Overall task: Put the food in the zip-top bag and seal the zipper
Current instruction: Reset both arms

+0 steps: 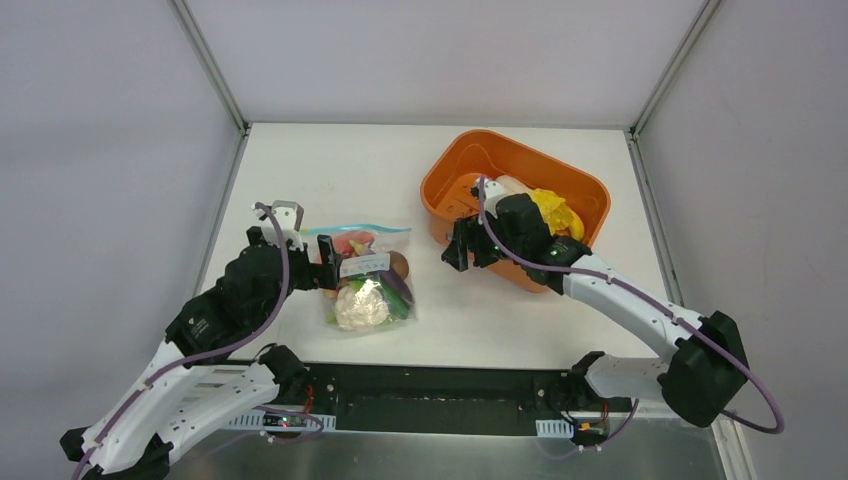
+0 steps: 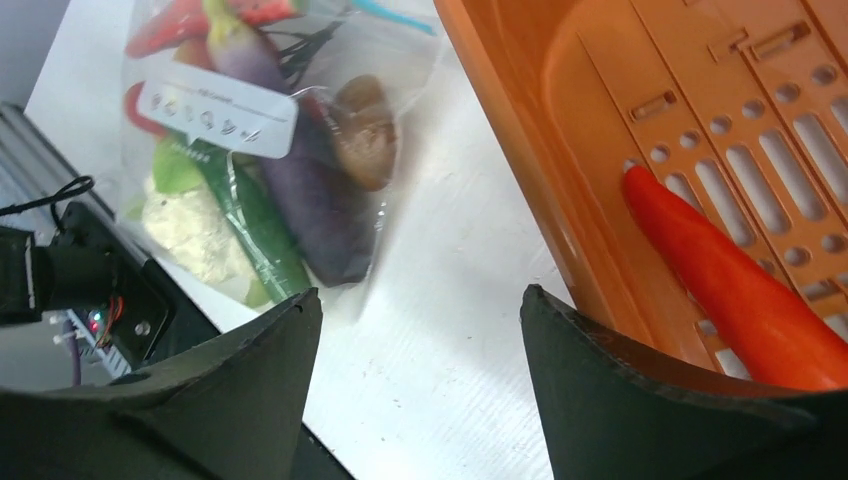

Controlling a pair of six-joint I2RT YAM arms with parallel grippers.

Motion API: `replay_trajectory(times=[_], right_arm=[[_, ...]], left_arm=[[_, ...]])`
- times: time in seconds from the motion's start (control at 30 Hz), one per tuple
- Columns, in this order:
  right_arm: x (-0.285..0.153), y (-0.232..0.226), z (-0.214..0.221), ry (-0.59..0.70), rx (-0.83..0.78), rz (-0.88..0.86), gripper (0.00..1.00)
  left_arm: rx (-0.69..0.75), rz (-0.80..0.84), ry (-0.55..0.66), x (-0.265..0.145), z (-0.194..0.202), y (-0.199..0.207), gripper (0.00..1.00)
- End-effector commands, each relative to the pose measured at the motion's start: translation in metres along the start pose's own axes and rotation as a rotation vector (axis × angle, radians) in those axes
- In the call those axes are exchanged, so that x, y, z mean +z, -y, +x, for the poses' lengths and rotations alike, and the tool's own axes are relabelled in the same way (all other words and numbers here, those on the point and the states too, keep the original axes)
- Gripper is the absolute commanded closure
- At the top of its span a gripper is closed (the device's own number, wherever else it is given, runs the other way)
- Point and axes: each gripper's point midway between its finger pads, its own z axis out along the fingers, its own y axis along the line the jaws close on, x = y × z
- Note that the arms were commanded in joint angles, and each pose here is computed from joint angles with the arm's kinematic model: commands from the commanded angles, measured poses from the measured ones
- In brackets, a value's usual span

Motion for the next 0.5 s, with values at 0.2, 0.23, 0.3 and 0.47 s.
replay_trajectory(times=[0.2, 0.23, 0.3, 0.47], right_arm=[[-0.072, -0.026, -0.076, 0.323, 0.022, -0.099, 0.01], [-0.077, -0.007, -0.084, 0.372, 0.044, -0.004, 0.01], [-0.087, 0.032, -0.092, 0.426, 0.101, 0.18, 0.0], [-0.115, 0.084, -0.103, 0.483, 0.248, 0.316, 0.0]], left_arm=[[-0.129, -0.149, -0.1, 0.018, 0.007, -0.029, 0.01], [-0.159, -0.154, -0.101, 0.022, 0.008, -0.03, 0.01], [-0.218, -0.168, -0.11, 0.032, 0.011, -0.033, 0.01], [-0.294, -0.36, -0.146, 0.022, 0.003, -0.06, 0.01]])
